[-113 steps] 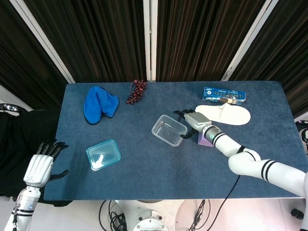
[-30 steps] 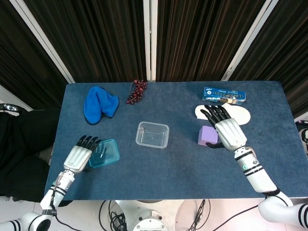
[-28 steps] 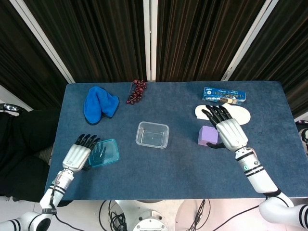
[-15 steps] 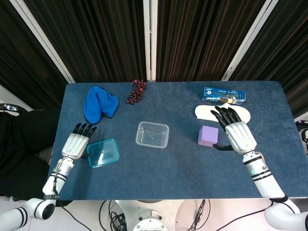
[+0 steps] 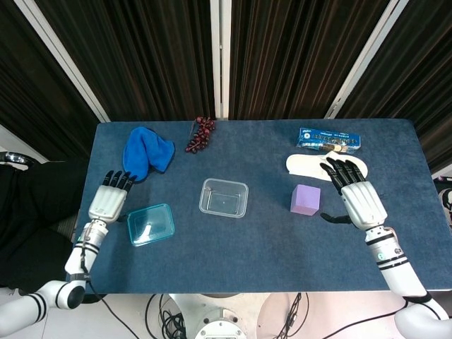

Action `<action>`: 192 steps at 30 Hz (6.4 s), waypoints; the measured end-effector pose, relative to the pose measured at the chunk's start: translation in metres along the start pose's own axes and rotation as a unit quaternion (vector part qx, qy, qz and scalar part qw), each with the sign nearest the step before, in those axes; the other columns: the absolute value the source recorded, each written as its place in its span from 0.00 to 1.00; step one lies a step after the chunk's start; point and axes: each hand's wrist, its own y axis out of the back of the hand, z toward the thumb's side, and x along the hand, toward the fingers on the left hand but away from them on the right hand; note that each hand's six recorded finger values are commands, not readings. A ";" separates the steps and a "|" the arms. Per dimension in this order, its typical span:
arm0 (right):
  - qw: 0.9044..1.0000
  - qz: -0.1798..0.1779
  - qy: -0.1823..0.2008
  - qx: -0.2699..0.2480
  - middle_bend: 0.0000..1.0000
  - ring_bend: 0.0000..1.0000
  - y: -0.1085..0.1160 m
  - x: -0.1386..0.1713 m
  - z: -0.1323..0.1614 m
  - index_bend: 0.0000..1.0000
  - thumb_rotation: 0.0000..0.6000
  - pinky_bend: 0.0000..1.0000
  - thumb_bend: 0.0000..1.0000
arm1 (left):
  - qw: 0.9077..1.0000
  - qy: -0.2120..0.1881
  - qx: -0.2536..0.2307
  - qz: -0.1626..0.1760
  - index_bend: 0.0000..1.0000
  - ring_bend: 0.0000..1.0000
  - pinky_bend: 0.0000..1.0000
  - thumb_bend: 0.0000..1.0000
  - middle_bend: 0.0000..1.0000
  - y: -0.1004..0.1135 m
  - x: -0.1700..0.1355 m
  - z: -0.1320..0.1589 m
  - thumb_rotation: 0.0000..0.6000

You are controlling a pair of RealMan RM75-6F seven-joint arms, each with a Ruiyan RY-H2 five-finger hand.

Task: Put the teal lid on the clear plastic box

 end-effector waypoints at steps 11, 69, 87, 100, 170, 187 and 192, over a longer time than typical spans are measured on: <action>1.000 0.002 -0.004 -0.002 0.00 0.00 -0.003 0.002 -0.002 0.00 1.00 0.00 0.00 | 1.000 -0.013 0.003 -0.024 0.07 0.00 0.02 0.00 0.03 -0.014 0.001 0.009 1.00; 0.999 0.000 -0.026 -0.041 0.00 0.00 -0.004 0.019 -0.045 0.00 1.00 0.00 0.00 | 0.976 -0.055 -0.097 -0.185 0.20 0.00 0.00 0.00 0.00 0.004 -0.021 0.123 1.00; 0.998 -0.015 -0.026 -0.050 0.00 0.00 0.000 0.026 -0.047 0.00 1.00 0.00 0.00 | 0.982 -0.080 -0.104 -0.134 0.30 0.00 0.00 0.03 0.02 0.032 -0.027 0.118 1.00; 0.998 -0.025 -0.026 -0.044 0.00 0.00 0.007 0.029 -0.047 0.00 1.00 0.00 0.00 | 0.982 -0.106 -0.139 -0.072 0.30 0.00 0.00 0.03 0.02 0.113 -0.005 0.110 1.00; 0.998 -0.023 -0.044 -0.045 0.00 0.00 0.007 0.050 -0.055 0.00 1.00 0.00 0.00 | 0.980 -0.091 -0.090 -0.152 0.29 0.00 0.00 0.02 0.03 0.114 0.073 0.253 1.00; 0.998 -0.022 -0.047 -0.048 0.00 0.00 0.006 0.050 -0.058 0.00 1.00 0.00 0.00 | 0.981 -0.103 -0.067 -0.152 0.29 0.00 0.00 0.02 0.03 0.112 0.073 0.256 1.00; 0.997 -0.022 -0.049 -0.048 0.00 0.00 0.006 0.051 -0.059 0.00 1.00 0.00 0.00 | 0.982 -0.102 -0.059 -0.149 0.29 0.00 0.00 0.02 0.03 0.111 0.075 0.256 1.00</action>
